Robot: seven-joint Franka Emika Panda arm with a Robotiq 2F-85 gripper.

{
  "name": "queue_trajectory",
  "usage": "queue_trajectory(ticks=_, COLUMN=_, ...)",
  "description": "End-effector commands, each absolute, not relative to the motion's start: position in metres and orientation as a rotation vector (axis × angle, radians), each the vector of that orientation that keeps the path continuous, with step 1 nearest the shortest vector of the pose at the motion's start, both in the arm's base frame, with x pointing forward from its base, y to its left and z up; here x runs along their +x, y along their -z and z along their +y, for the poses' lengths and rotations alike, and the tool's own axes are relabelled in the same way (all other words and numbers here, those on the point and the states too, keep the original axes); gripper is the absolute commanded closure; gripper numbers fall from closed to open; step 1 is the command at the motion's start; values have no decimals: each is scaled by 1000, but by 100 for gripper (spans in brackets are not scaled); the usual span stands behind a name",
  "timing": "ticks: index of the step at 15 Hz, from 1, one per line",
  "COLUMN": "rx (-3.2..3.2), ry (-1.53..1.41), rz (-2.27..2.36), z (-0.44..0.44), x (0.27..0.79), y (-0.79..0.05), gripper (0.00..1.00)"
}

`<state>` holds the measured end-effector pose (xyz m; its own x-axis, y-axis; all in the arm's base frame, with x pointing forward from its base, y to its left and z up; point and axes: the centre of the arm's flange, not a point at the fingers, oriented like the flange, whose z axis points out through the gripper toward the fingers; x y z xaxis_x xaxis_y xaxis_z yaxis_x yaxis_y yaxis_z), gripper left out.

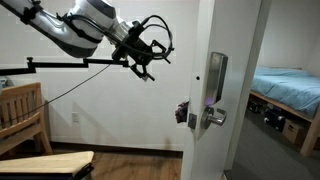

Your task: Close the door

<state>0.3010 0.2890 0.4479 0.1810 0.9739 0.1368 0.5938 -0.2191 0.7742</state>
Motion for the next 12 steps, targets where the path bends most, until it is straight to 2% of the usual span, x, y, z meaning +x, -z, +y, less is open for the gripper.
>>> queue_trajectory(ticks=1, rx=1865, ry=-873, rz=1318, z=283, x=314, y=-453, gripper=0)
queue_trajectory(ticks=12, rx=1977, ry=-913, rz=1103, z=217, x=364, y=-464, gripper=0)
